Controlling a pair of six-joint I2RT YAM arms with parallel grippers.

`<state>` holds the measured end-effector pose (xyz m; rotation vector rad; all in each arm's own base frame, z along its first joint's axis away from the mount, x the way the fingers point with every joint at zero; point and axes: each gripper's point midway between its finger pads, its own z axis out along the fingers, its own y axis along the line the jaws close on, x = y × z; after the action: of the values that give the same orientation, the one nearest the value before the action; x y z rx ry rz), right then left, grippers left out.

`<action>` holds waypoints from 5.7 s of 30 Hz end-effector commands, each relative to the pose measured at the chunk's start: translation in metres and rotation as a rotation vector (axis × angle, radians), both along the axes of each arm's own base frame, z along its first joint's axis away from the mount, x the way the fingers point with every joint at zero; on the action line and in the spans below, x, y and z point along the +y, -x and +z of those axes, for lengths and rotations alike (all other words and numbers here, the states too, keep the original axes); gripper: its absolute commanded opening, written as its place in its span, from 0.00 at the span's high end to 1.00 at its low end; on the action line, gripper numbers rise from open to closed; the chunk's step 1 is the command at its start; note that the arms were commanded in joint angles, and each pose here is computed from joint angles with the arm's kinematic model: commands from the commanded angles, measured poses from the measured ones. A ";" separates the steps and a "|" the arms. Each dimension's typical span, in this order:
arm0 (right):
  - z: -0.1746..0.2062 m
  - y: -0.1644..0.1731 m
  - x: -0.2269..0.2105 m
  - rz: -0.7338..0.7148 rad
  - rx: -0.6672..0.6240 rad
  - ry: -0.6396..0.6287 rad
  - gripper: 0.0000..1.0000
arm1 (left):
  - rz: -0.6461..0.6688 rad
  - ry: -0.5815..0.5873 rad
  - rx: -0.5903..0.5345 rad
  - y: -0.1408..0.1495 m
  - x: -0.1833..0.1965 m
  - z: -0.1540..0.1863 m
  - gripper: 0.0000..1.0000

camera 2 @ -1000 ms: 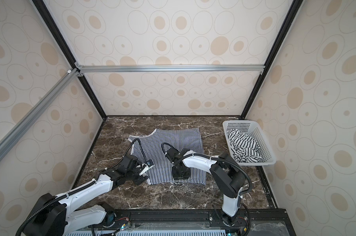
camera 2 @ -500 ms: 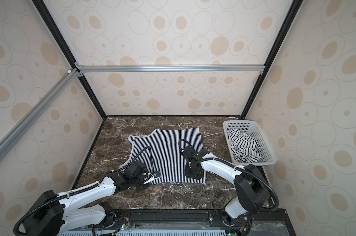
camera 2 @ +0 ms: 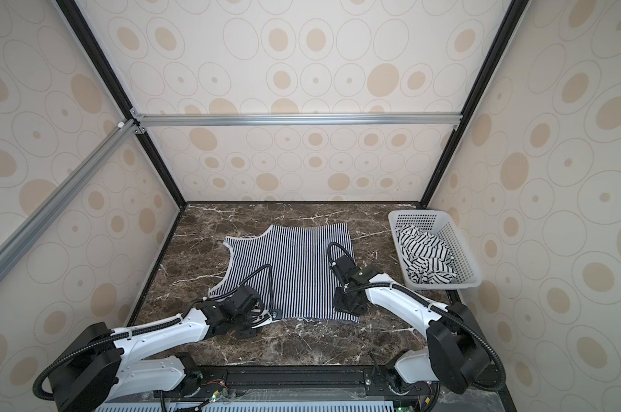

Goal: Fold and stack tank tops
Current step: Fold the tank top at the center of the table.

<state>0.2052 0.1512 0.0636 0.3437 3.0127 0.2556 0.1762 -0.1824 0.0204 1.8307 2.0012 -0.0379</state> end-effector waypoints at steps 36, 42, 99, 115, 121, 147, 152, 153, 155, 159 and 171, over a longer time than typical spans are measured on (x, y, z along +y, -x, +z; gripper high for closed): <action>-0.006 0.008 -0.025 -0.065 0.015 -0.014 0.62 | -0.083 -0.106 0.091 0.013 0.004 -0.013 0.71; -0.005 0.009 -0.026 -0.066 0.014 -0.011 0.62 | -0.082 -0.120 0.100 0.014 0.006 -0.022 0.71; 0.000 0.004 -0.030 -0.088 -0.007 -0.019 0.62 | -0.104 -0.272 0.179 0.015 0.043 -0.041 0.78; -0.009 0.020 -0.037 -0.117 0.042 -0.016 0.61 | -0.109 -0.152 0.258 0.020 0.016 -0.013 0.94; -0.021 0.040 -0.046 -0.157 0.085 -0.001 0.60 | -0.088 -0.131 0.236 0.015 0.012 -0.011 0.93; -0.033 0.044 -0.049 -0.251 0.063 -0.032 0.64 | -0.049 -0.080 0.196 0.010 0.008 -0.009 0.92; -0.039 0.041 -0.044 -0.249 0.083 -0.044 0.64 | -0.045 -0.077 0.191 0.009 0.008 -0.009 0.92; -0.040 0.041 -0.043 -0.247 0.087 -0.046 0.64 | -0.044 -0.076 0.188 0.009 0.008 -0.009 0.92; -0.041 0.042 -0.043 -0.243 0.097 -0.043 0.64 | -0.042 -0.074 0.185 0.008 0.008 -0.009 0.92; -0.043 0.048 -0.045 -0.228 0.120 -0.026 0.64 | -0.039 -0.069 0.182 0.007 0.007 -0.008 0.91; -0.053 0.055 -0.045 -0.198 0.166 -0.010 0.66 | -0.038 -0.060 0.184 0.006 0.004 -0.007 0.91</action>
<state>0.1542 0.1080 0.0147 0.6839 3.0802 0.2622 0.1759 -0.1802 0.0146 1.9598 2.0911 -0.1311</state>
